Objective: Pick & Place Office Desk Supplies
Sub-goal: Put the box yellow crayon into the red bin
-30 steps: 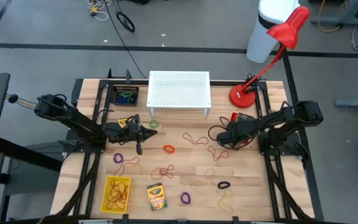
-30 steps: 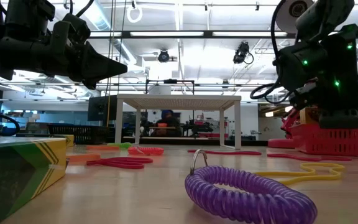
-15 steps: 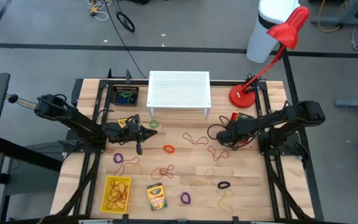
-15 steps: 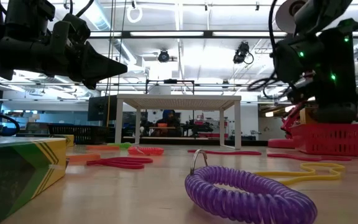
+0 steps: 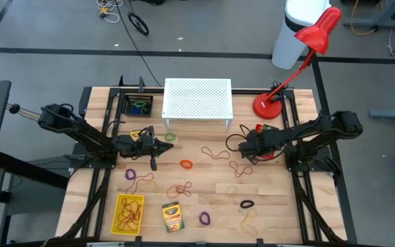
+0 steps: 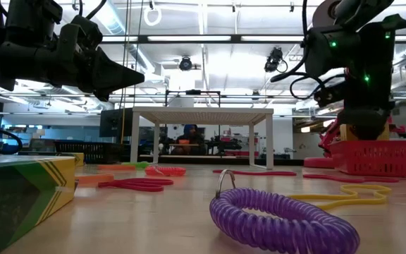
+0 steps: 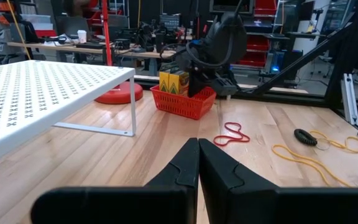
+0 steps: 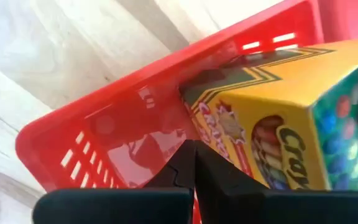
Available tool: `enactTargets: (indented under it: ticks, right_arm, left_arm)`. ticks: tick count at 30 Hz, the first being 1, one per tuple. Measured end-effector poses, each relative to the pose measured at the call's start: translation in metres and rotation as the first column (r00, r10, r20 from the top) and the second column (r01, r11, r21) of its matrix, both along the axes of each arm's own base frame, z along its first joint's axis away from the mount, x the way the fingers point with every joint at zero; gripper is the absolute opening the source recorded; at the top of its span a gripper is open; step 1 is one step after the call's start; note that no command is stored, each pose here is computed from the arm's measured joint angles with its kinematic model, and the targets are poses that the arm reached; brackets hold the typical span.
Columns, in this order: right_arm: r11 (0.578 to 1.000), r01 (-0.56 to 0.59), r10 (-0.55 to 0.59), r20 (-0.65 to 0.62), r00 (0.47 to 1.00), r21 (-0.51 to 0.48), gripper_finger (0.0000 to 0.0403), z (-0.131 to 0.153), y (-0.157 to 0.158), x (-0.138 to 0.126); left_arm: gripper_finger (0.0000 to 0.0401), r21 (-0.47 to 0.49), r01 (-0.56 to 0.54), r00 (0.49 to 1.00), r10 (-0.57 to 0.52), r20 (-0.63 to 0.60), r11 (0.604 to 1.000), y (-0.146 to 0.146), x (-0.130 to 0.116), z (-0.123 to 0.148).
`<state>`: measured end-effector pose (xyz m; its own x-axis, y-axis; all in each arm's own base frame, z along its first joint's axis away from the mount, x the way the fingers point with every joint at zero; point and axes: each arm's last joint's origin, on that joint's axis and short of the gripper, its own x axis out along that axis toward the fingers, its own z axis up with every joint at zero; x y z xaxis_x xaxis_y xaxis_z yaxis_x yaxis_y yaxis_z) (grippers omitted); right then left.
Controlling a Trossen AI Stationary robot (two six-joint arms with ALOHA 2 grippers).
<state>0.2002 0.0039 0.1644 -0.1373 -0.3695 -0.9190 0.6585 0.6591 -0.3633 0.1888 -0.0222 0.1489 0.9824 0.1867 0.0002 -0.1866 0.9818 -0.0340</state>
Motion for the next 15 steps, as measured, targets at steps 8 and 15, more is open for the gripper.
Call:
enactTargets:
  ticks: [8,15]
  right_arm:
    - [1.000,0.024,-0.023,-0.053,0.998,0.020,0.0005,-0.012,0.000,-0.012]
    - [0.997,0.040,-0.043,-0.049,0.998,-0.063,0.0005,-0.015,-0.002,-0.016]
  left_arm:
    - [0.0013,0.000,0.000,1.000,0.000,0.000,1.000,0.000,0.000,0.000]
    - [0.0013,0.000,0.000,1.000,0.000,0.000,1.000,0.000,0.000,0.000]
